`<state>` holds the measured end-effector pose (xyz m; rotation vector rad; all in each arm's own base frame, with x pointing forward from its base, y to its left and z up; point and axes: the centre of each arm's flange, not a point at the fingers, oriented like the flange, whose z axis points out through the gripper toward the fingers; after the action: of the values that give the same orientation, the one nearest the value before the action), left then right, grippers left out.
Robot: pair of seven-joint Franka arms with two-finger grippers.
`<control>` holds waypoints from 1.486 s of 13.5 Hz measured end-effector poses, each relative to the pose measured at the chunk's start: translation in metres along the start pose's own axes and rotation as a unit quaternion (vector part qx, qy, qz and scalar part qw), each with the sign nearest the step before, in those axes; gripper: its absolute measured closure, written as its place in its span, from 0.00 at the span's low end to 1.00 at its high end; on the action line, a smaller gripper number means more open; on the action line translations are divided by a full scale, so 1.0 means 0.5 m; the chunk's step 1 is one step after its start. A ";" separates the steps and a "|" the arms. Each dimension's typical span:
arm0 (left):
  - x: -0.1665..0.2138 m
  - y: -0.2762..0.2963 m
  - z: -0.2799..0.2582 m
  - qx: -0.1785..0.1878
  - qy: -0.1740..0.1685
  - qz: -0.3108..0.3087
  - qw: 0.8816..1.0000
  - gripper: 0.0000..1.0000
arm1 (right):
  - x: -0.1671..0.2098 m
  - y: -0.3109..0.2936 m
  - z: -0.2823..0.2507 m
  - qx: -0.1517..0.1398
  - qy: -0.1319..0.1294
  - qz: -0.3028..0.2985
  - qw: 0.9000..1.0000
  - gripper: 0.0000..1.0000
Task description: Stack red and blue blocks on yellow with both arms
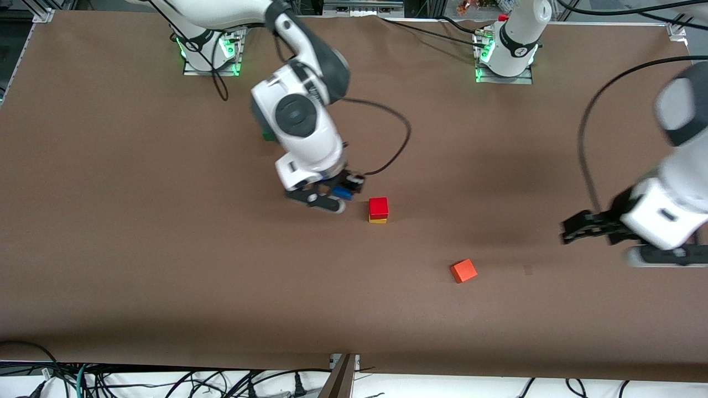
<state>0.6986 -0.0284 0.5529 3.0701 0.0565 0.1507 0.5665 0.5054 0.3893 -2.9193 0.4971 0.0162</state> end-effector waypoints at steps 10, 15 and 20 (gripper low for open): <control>-0.109 -0.073 -0.084 0.026 -0.079 -0.020 0.996 0.00 | -0.081 -0.086 0.147 0.000 0.085 -0.082 0.993 0.45; -0.176 -0.063 -0.065 0.039 -0.110 -0.018 0.993 0.00 | -0.083 -0.082 0.175 -0.015 0.090 -0.097 0.991 0.45; -0.179 -0.072 -0.054 0.039 -0.116 -0.022 0.992 0.00 | -0.083 -0.081 0.178 -0.016 0.091 -0.101 0.991 0.45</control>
<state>0.6058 0.0058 0.5683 3.1372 0.1187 -0.2161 0.5426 0.5726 0.3108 -3.0024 0.2272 -0.2732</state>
